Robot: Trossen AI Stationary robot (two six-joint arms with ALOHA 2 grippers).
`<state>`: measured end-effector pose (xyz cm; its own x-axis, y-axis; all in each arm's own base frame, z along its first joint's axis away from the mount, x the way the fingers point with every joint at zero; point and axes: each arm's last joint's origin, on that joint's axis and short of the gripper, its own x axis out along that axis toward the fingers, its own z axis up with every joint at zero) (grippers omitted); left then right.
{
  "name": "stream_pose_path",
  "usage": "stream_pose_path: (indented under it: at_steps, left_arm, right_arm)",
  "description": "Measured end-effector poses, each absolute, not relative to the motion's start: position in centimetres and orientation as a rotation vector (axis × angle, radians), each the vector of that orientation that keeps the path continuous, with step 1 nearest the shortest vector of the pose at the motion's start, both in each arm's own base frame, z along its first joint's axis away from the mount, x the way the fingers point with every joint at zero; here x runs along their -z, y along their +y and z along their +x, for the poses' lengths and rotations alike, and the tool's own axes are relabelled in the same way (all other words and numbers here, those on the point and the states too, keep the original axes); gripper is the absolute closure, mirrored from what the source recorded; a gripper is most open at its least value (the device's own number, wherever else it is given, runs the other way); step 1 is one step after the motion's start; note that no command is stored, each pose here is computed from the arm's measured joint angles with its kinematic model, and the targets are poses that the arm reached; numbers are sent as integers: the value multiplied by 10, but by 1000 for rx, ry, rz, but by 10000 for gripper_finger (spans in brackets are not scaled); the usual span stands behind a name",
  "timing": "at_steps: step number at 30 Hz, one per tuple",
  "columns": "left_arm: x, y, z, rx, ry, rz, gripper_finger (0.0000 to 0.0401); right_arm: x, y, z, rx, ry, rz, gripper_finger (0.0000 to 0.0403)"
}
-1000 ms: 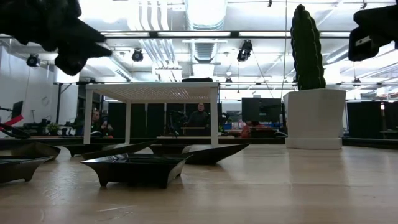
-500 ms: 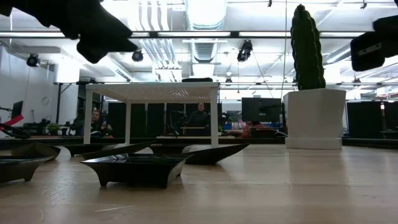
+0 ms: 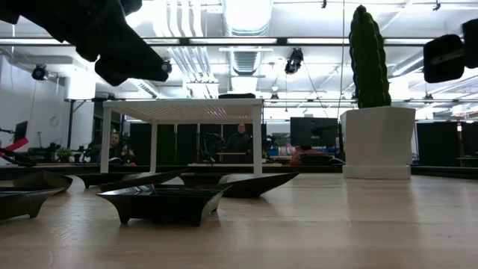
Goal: Pick & Place Mini shaped plates
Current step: Put the drop-shaped plate on the shelf
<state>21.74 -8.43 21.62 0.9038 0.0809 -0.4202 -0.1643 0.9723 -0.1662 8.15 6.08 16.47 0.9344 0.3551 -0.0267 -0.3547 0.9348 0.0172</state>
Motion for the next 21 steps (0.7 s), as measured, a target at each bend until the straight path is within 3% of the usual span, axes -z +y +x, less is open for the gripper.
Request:
stream_pose_path:
  at_steps: [14,21]
  left_arm:
    - [-203,-90,216,-81,539,-269,242]
    - [-183,-111,224,-51,631,-169,260]
  right_arm:
    - [-164,60,82,-329,33,3,394]
    - [-164,60,82,-328,34,6,394]
